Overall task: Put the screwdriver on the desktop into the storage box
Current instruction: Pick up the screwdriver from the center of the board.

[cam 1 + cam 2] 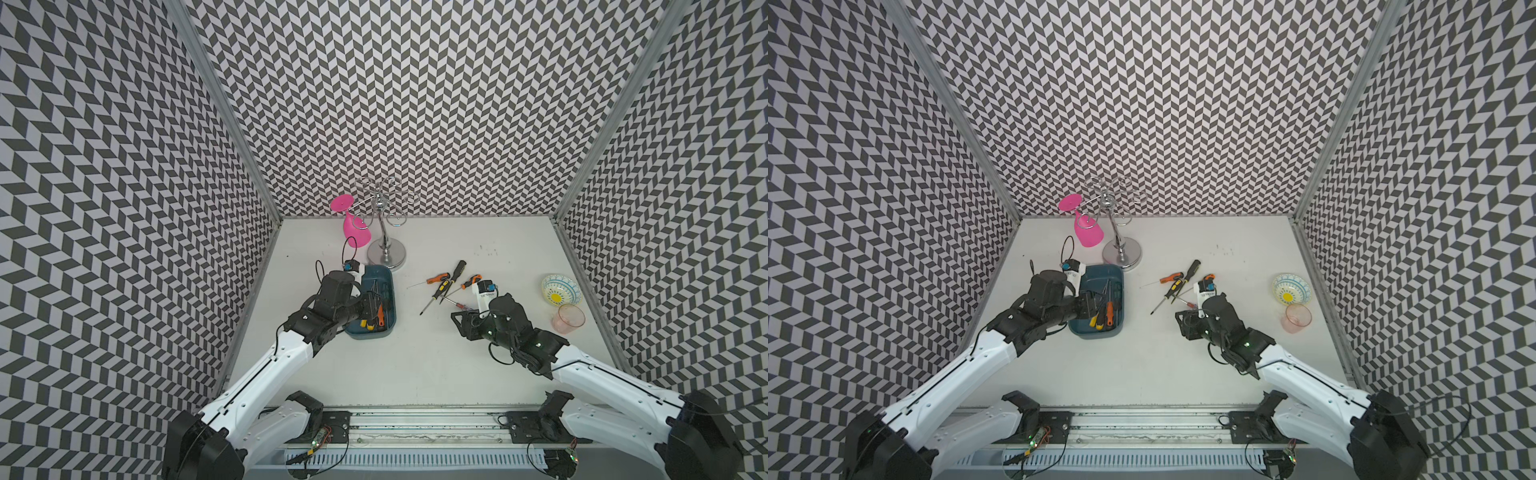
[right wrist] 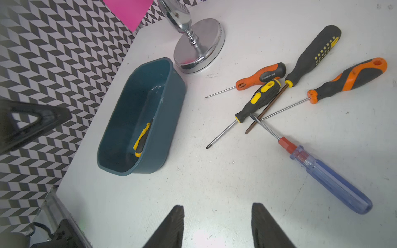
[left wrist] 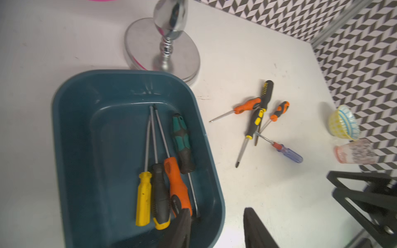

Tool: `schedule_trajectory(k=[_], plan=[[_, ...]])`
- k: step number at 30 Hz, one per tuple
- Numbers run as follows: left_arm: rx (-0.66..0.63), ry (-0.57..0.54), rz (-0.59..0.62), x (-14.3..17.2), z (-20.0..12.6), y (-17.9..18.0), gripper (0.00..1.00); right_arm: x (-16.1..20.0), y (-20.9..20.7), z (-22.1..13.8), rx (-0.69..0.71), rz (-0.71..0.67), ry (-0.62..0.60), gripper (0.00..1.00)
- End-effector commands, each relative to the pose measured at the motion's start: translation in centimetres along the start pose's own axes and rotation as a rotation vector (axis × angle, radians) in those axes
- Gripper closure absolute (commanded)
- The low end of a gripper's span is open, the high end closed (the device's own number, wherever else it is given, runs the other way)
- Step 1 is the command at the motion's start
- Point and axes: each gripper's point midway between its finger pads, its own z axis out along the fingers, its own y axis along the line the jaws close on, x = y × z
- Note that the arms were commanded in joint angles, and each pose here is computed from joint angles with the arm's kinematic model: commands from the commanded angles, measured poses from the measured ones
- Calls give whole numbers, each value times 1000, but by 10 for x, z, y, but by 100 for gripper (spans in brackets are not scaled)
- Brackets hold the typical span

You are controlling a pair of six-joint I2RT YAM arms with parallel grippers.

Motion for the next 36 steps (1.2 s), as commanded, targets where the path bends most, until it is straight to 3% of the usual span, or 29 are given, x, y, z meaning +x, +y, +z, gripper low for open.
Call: schedule_trajectory(k=[1, 9, 18, 26, 27, 28, 36], plan=[[210, -50, -11, 2, -9, -34, 55, -16, 3, 3, 14, -11, -14, 46], [378, -115, -15, 11, -27, -59, 53, -29, -12, 22, 91, 0, 36, 46], [424, -95, -4, 30, -22, -71, 51, -28, -40, 53, 240, -29, 185, 47], [419, -73, 8, 36, -17, -73, 51, -31, -69, 60, 322, -6, 208, 43], [418, -73, 8, 36, -17, -73, 51, -31, -74, 59, 328, 3, 209, 33], [418, -71, 7, 37, -17, -73, 51, -31, -76, 59, 322, 9, 212, 1], [417, -66, -6, 42, -14, -69, 51, -25, -97, 57, 348, 37, 223, 3]])
